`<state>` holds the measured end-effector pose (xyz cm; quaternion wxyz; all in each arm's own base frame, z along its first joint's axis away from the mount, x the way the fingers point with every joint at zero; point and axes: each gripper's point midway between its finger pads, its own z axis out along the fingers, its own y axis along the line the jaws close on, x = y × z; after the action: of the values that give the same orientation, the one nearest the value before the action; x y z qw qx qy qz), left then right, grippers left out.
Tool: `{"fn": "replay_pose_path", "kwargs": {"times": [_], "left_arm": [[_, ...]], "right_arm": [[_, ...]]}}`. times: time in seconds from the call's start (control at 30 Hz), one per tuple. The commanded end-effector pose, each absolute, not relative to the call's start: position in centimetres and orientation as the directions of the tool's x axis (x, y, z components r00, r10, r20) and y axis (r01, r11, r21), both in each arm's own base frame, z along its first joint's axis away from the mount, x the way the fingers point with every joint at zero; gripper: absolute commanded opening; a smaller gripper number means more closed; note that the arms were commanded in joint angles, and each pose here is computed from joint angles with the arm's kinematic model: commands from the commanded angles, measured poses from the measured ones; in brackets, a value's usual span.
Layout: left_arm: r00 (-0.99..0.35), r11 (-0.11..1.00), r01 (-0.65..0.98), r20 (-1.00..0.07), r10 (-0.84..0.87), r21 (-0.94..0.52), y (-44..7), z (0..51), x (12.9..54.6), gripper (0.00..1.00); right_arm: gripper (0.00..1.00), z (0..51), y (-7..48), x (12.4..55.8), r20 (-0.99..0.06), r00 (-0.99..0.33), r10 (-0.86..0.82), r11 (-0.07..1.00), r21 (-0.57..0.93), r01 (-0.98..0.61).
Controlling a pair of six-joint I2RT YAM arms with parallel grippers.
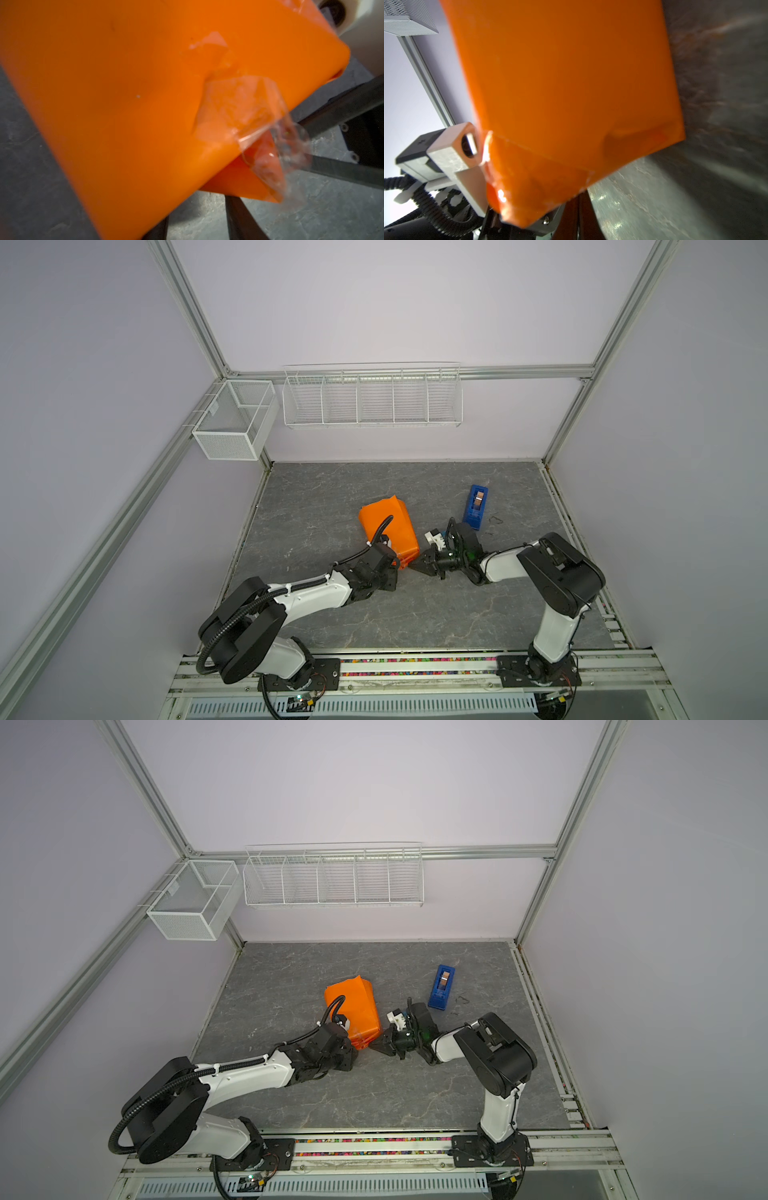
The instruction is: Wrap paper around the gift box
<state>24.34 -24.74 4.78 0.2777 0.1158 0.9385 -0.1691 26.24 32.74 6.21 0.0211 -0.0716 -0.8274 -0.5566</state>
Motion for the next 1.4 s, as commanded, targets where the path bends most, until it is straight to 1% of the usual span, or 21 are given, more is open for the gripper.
{"fn": "replay_pose_path", "kwargs": {"times": [0.0, 0.17, 0.23, 0.27, 0.47, 0.6, 0.63, 0.77, 0.83, 0.9, 1.03, 1.1, 1.23, 1.37], "left_arm": [[-0.814, 0.93, 0.261, -0.577, 0.067, -0.26, -24.2, 5.2, 25.3, 0.44], [-0.821, 0.94, 0.229, -0.568, 0.047, -0.252, -23.7, 4.9, 25.5, 0.44], [-0.825, 0.944, 0.216, -0.563, 0.04, -0.249, -23.5, 4.8, 25.7, 0.44], [-0.827, 0.945, 0.213, -0.56, 0.04, -0.248, -23.5, 4.7, 25.7, 0.44], [-0.836, 0.954, 0.181, -0.548, 0.02, -0.241, -23.1, 4.4, 26.0, 0.44], [-0.841, 0.958, 0.161, -0.541, 0.007, -0.238, -22.8, 4.3, 26.2, 0.44], [-0.842, 0.959, 0.155, -0.54, 0.002, -0.239, -22.7, 4.2, 26.2, 0.44], [-0.845, 0.96, 0.14, -0.535, -0.012, -0.243, -22.5, 4.2, 26.4, 0.44], [-0.846, 0.959, 0.134, -0.532, -0.02, -0.249, -22.5, 4.3, 26.6, 0.44], [-0.849, 0.96, 0.126, -0.528, -0.026, -0.251, -22.5, 4.2, 26.7, 0.44], [-0.853, 0.96, 0.115, -0.52, -0.036, -0.256, -22.5, 4.2, 26.9, 0.44], [-0.857, 0.961, 0.105, -0.513, -0.044, -0.257, -22.4, 4.1, 26.9, 0.44], [-0.866, 0.963, 0.08, -0.497, -0.062, -0.259, -22.1, 3.8, 27.1, 0.44], [-0.87, 0.96, 0.065, -0.486, -0.079, -0.273, -22.0, 3.7, 27.2, 0.45]], "right_arm": [[0.09, 7.4, 32.8, 26.4, 0.072, -0.993, 0.095, 0.396, 0.912, 0.104], [0.14, 8.6, 32.2, 26.7, -0.02, -0.997, 0.07, 0.471, 0.882, 0.016], [0.16, 9.2, 32.4, 26.9, -0.045, -0.997, 0.061, 0.471, 0.882, -0.011], [0.19, 9.5, 32.5, 26.9, -0.055, -0.997, 0.056, 0.469, 0.883, -0.022], [0.34, 10.0, 34.3, 27.0, -0.07, -0.998, -0.003, 0.449, 0.891, -0.064], [0.38, 9.1, 34.7, 26.6, -0.05, -0.999, -0.018, 0.453, 0.89, -0.053], [0.38, 10.2, 35.5, 27.2, -0.072, -0.997, -0.025, 0.433, 0.898, -0.075], [0.38, 9.7, 36.0, 27.1, -0.058, -0.998, -0.035, 0.439, 0.896, -0.068], [0.38, 9.4, 36.0, 27.1, -0.053, -0.998, -0.037, 0.448, 0.892, -0.064], [0.33, 9.4, 36.2, 27.1, -0.051, -0.998, -0.038, 0.448, 0.892, -0.063], [0.14, 10.2, 36.4, 27.3, -0.066, -0.997, -0.038, 0.439, 0.895, -0.076], [0.08, 10.8, 36.3, 27.4, -0.074, -0.997, -0.034, 0.44, 0.894, -0.082], [0.07, 12.1, 36.0, 27.2, -0.09, -0.995, -0.03, 0.448, 0.889, -0.094], [0.07, 12.5, 35.5, 26.6, -0.083, -0.996, -0.029, 0.465, 0.881, -0.087]]}}
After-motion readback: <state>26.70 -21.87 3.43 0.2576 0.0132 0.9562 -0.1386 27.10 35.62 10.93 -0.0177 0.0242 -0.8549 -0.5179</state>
